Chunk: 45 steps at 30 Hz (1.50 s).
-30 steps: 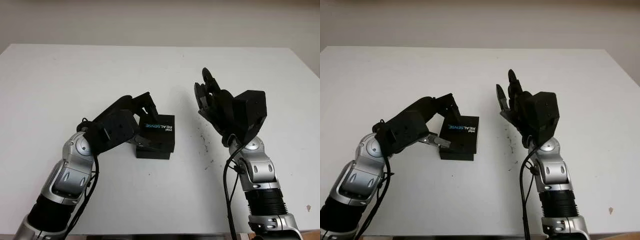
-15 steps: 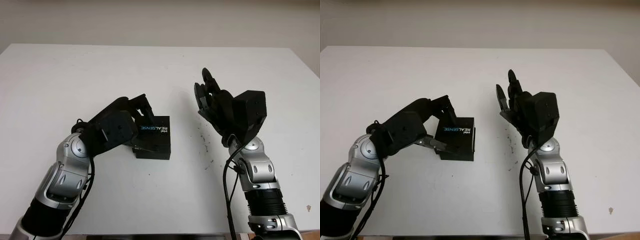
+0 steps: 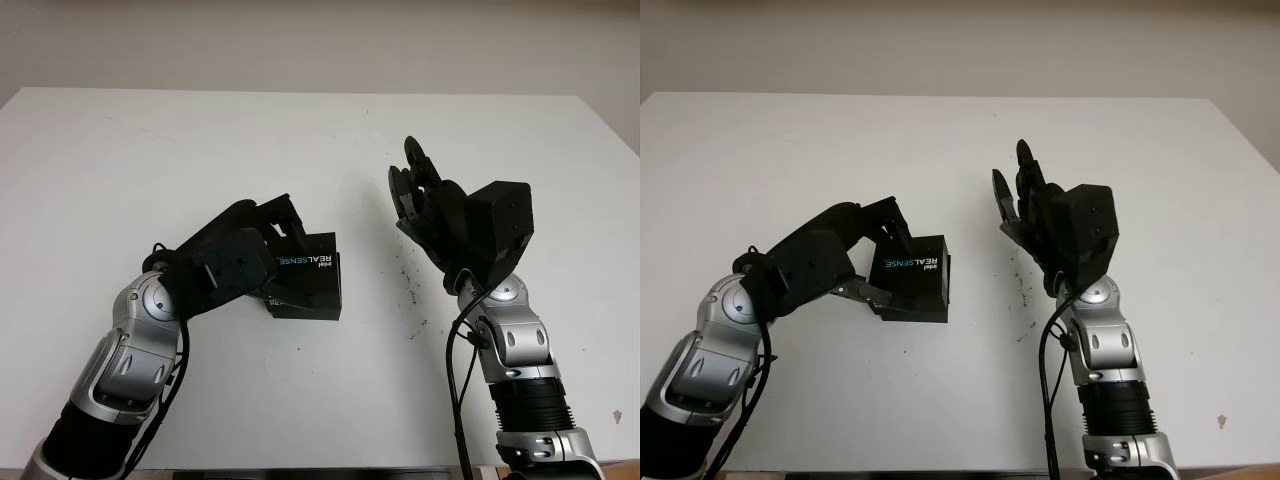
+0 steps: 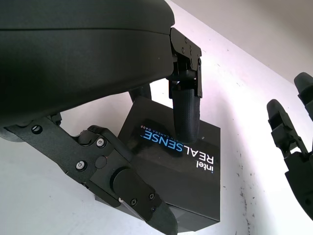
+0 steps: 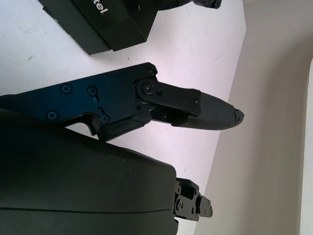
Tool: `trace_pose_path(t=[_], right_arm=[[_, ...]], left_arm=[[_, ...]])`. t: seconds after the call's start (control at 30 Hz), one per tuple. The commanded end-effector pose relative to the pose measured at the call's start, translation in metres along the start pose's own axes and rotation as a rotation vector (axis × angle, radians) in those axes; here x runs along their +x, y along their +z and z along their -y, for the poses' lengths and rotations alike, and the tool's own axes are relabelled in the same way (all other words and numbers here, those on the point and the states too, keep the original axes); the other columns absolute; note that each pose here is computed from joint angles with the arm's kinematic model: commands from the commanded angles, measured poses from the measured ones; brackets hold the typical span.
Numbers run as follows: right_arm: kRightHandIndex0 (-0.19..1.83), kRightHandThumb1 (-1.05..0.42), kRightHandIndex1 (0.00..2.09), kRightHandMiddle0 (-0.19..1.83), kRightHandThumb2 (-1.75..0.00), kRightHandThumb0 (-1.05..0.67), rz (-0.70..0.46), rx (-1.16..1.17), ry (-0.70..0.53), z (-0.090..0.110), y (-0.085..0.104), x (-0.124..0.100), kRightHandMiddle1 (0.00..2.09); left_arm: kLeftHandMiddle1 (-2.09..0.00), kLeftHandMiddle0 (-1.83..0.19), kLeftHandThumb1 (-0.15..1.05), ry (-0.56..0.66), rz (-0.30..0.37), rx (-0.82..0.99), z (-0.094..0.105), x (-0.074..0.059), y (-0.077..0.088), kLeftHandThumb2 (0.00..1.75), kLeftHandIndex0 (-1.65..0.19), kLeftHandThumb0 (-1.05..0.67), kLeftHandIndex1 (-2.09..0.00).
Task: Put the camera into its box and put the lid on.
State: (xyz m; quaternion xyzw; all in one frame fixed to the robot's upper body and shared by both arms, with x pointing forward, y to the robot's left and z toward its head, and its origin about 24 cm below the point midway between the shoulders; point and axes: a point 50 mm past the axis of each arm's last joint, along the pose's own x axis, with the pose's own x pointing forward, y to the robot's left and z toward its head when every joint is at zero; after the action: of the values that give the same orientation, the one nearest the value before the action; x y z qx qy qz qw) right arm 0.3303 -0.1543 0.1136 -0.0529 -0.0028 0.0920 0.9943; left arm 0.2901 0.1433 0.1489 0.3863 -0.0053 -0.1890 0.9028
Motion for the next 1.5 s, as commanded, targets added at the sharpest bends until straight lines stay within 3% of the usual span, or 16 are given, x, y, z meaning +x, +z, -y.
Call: trace_pose_path(t=[0.0,0.53,0.67,0.7,0.73,0.83,0.87,1.03,1.3,1.47], right_arm=[[-0.15,-1.05,0.05,-0.16,-0.61,-0.70,0.018,0.004,0.001,0.000,0.003,-0.001,0.05],[-0.12,-1.05,0.06,-0.13,-0.60,-0.71,0.016,-0.006,-0.005,-0.004,0.000,0.000,0.06],[-0.11,-1.05,0.07,-0.13,-0.60,-0.71,0.019,-0.003,-0.010,-0.003,0.000,-0.001,0.06],[-0.11,-1.05,0.06,-0.13,-0.60,-0.71,0.018,-0.002,-0.009,-0.003,0.000,-0.001,0.06],[-0.12,-1.05,0.06,-0.13,-0.59,-0.71,0.017,-0.001,-0.009,-0.003,0.000,-0.001,0.06],[-0.12,-1.05,0.06,-0.13,-0.59,-0.72,0.014,-0.001,-0.007,-0.002,0.000,-0.001,0.06],[-0.12,-1.05,0.06,-0.13,-0.59,-0.72,0.012,-0.005,-0.007,-0.002,-0.001,-0.001,0.06],[-0.11,-1.05,0.06,-0.12,-0.60,-0.72,0.012,-0.007,-0.007,-0.002,-0.001,-0.001,0.06],[-0.12,-1.05,0.05,-0.14,-0.60,-0.71,0.011,-0.005,-0.006,-0.003,-0.001,-0.001,0.05],[-0.11,-1.05,0.06,-0.12,-0.59,-0.72,0.012,-0.013,-0.011,-0.003,-0.001,-0.001,0.06]], left_arm=[[-1.94,-0.46,1.04,-0.009,0.017,-0.009,0.004,0.001,0.001,0.05,-0.16,-0.27,-1.85],[-1.97,-0.49,1.03,-0.001,0.074,-0.012,0.004,0.005,0.008,0.05,-0.19,-0.26,-1.92],[-2.01,-0.40,1.04,-0.020,0.053,0.123,0.003,0.005,0.009,0.06,-0.16,-0.31,-1.89],[-1.89,-0.29,1.05,-0.051,0.039,0.198,0.003,0.004,0.009,0.10,-0.07,-0.37,-1.77],[-1.42,-0.07,1.05,-0.087,0.032,0.297,0.003,0.004,0.009,0.19,0.07,-0.48,-1.37],[-0.25,0.12,1.05,-0.197,-0.023,0.552,0.005,0.003,0.007,0.48,0.15,-0.73,-0.37],[-0.13,0.16,1.05,-0.217,-0.034,0.589,0.006,0.002,0.007,0.52,0.17,-0.77,-0.25],[0.00,0.19,1.05,-0.250,-0.050,0.629,0.008,0.001,0.005,0.69,0.19,-0.87,-0.01],[0.00,0.19,1.05,-0.243,-0.051,0.599,0.004,0.000,0.004,0.74,0.19,-0.88,0.00],[0.00,0.19,1.05,-0.228,-0.021,0.482,-0.004,-0.002,0.005,0.72,0.19,-0.85,0.00]])
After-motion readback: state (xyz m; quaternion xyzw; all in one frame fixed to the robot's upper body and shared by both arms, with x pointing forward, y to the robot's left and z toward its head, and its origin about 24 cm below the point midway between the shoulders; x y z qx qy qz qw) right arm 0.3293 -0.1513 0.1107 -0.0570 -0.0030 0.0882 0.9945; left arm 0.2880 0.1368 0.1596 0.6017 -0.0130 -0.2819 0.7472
